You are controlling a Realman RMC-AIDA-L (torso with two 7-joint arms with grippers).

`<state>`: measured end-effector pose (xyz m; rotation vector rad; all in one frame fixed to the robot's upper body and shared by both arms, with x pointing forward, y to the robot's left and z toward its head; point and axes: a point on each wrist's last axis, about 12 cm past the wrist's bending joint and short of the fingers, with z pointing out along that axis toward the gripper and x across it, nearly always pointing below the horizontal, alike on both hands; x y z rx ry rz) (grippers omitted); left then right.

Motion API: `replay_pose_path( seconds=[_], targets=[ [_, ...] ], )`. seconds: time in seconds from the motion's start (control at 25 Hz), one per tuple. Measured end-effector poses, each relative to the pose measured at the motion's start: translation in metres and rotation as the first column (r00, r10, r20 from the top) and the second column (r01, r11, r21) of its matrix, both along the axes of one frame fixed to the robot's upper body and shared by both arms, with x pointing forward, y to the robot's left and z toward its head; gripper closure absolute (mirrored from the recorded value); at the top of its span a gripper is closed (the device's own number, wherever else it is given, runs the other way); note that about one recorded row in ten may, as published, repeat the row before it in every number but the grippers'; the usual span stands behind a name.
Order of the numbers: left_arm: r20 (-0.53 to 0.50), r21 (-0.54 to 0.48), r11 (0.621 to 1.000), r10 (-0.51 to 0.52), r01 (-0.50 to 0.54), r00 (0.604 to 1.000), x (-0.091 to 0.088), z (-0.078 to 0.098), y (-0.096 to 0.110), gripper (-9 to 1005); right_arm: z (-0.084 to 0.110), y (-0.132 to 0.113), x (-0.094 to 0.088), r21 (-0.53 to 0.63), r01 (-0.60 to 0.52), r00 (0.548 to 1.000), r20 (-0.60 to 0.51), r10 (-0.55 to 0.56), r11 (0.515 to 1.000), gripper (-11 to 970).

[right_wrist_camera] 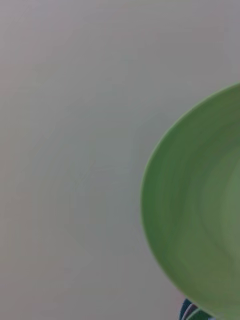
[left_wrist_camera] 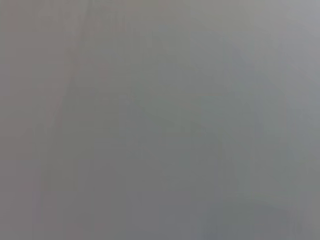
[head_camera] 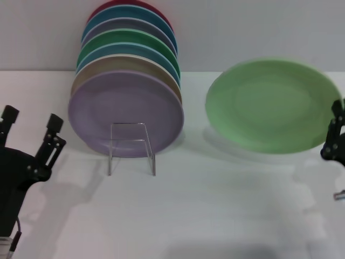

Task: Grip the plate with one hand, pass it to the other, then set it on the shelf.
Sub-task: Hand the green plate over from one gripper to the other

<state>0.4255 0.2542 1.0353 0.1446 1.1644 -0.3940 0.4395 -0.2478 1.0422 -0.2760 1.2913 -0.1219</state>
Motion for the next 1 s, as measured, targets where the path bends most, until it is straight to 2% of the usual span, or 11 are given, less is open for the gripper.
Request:
replay_pose_path(
  seconds=[0.52,0.64,1.0],
  targets=[
    [-0.053,0.045,0.986,-0.159,0.162,0.986,-0.012,-0.009,-0.020,154,-0.014,0.027,-0.051,0.102,-0.028,0.998,-0.046,0.033,0.994,940],
    [-0.061,0.050,0.983,-0.174,0.177,0.983,-0.012,-0.010,-0.022,153,-0.015,0.033,-0.059,0.119,-0.014,0.998,-0.054,0.021,0.993,940],
    [-0.098,0.067,0.972,-0.218,0.225,0.971,-0.016,-0.015,-0.030,153,-0.013,0.052,-0.075,0.069,0.022,0.998,-0.060,-0.018,0.997,941]
  ],
)
